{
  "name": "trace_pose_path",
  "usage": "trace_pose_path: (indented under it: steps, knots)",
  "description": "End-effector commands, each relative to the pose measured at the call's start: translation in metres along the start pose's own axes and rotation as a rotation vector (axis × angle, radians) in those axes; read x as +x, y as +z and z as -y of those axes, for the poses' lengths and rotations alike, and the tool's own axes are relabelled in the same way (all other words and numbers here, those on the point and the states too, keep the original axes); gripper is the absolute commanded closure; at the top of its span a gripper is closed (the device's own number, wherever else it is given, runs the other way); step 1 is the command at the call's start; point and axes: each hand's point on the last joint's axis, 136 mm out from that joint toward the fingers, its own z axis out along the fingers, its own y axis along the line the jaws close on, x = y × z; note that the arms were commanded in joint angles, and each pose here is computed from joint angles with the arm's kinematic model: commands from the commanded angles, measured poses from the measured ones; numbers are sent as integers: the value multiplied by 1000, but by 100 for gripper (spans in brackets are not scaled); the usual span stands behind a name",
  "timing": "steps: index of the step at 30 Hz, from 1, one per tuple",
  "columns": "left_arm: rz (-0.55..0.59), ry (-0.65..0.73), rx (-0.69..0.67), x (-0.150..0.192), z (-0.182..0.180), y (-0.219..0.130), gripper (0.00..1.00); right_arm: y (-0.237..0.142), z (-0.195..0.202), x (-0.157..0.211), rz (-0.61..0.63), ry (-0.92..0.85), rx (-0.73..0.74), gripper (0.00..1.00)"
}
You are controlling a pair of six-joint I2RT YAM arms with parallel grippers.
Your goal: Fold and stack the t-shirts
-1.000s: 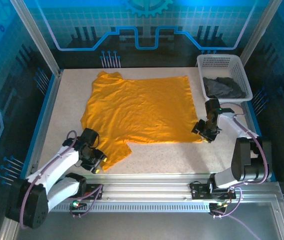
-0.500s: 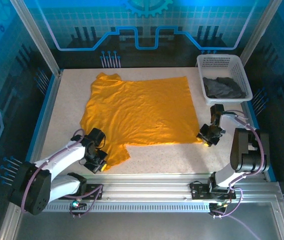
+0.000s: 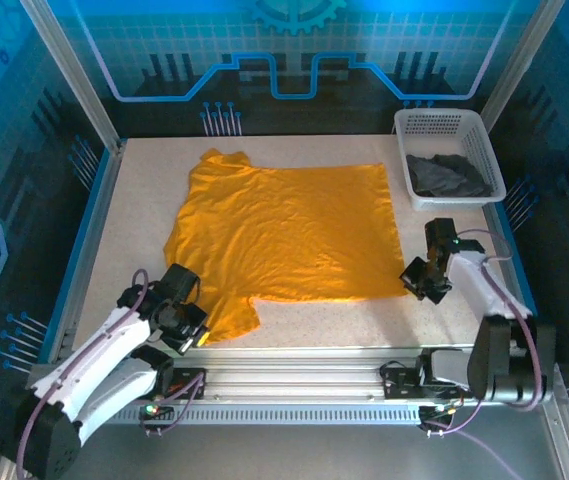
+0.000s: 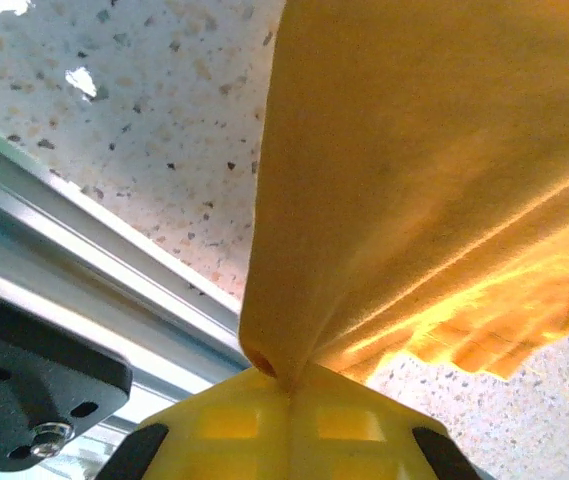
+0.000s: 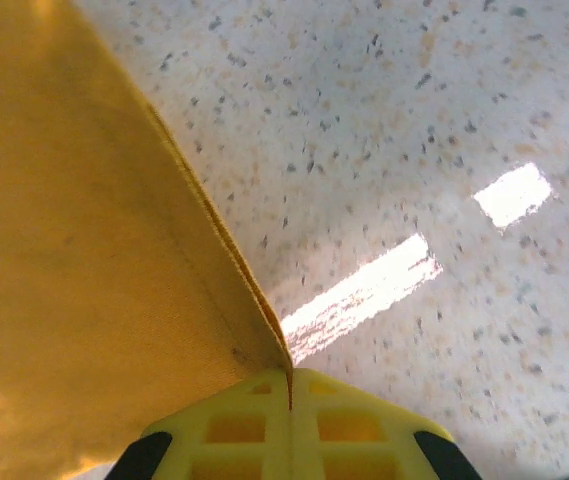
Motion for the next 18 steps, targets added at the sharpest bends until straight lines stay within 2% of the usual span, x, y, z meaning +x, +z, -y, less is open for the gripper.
trace_pose_path:
  steps: [1, 9, 12, 18]
  knots:
    - [22, 39, 54, 1, 17, -21, 100, -2, 9, 14, -30, 12, 51, 100]
    - [181, 112, 321, -45, 152, -79, 100, -20, -40, -26, -12, -42, 8, 100]
    - [208, 135, 362, -69, 194, -97, 100, -20, -54, -43, -23, -27, 3, 100]
    - [269, 179, 337, -118, 230, -106, 100, -19, -83, -76, -19, 11, -18, 100]
